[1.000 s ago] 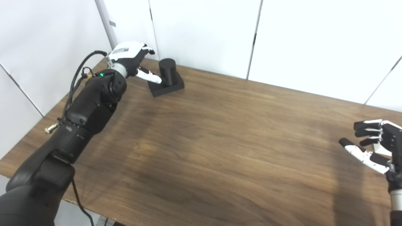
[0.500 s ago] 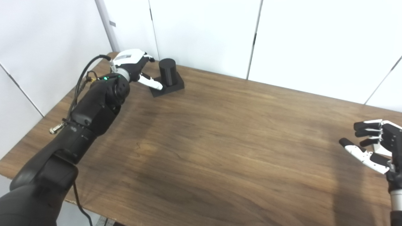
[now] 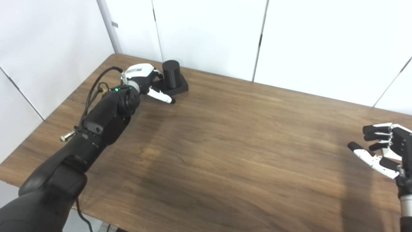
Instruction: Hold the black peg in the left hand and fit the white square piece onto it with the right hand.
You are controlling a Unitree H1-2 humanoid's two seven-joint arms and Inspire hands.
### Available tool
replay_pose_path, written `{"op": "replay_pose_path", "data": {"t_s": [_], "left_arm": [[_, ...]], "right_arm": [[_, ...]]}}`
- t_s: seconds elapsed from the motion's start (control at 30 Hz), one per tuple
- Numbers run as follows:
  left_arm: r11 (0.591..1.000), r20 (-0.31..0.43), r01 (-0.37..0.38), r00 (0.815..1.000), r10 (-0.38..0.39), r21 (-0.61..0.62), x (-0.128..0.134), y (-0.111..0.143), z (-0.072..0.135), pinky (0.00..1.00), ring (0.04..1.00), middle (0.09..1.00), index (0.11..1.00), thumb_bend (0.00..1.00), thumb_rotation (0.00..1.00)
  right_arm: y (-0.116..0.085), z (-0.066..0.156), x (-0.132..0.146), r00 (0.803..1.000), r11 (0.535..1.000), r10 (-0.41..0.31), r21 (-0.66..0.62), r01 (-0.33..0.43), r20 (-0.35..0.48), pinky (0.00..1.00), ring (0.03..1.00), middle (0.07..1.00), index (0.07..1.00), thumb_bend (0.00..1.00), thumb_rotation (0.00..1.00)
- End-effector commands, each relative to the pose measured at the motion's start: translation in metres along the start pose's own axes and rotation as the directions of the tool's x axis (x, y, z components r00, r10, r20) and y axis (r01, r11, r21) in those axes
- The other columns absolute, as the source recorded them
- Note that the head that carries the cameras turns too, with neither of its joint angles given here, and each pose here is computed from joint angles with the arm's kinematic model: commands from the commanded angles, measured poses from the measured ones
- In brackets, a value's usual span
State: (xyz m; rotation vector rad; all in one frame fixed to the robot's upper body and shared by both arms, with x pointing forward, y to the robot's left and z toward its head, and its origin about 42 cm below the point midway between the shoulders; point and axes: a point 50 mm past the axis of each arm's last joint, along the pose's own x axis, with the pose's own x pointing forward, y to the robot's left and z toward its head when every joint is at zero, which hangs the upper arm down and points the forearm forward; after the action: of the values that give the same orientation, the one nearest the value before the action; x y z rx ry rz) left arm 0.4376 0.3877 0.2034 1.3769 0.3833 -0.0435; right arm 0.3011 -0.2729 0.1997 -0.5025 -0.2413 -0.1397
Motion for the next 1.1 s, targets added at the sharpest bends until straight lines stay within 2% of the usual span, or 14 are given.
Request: {"op": "replay_pose_path", "data": {"t_s": [0.0, 0.2, 0.8, 1.07], "left_arm": [[0.994, 0.028, -0.111, 0.993, 0.111, 0.021, 0.004, 0.032, 0.005, 0.87, 1.0, 0.992, 0.863, 1.0, 0.54], [0.995, 0.023, -0.086, 0.996, 0.085, 0.046, 0.009, 0.028, 0.006, 0.89, 1.0, 0.994, 0.848, 0.94, 0.5], [0.994, 0.001, -0.097, 0.995, 0.097, 0.05, 0.018, 0.037, -0.001, 0.89, 1.0, 0.985, 0.837, 0.92, 0.43], [0.995, -0.001, -0.094, 0.996, 0.094, 0.039, 0.021, 0.033, -0.002, 0.88, 1.0, 0.972, 0.816, 0.88, 0.42]], "right_arm": [[-0.006, 0.018, 0.005, 0.997, 1.0, -0.023, -0.001, 0.023, 0.078, 0.43, 0.563, 0.616, 0.489, 0.5, 0.11], [-0.007, 0.018, 0.004, 0.996, 1.0, -0.024, -0.009, 0.025, 0.084, 0.42, 0.565, 0.62, 0.489, 0.5, 0.11], [-0.007, 0.017, 0.003, 0.996, 1.0, -0.024, -0.004, 0.025, 0.081, 0.42, 0.564, 0.616, 0.489, 0.5, 0.11], [-0.009, 0.016, 0.002, 0.996, 0.999, -0.028, -0.021, 0.029, 0.081, 0.41, 0.551, 0.613, 0.489, 0.5, 0.11]]}}
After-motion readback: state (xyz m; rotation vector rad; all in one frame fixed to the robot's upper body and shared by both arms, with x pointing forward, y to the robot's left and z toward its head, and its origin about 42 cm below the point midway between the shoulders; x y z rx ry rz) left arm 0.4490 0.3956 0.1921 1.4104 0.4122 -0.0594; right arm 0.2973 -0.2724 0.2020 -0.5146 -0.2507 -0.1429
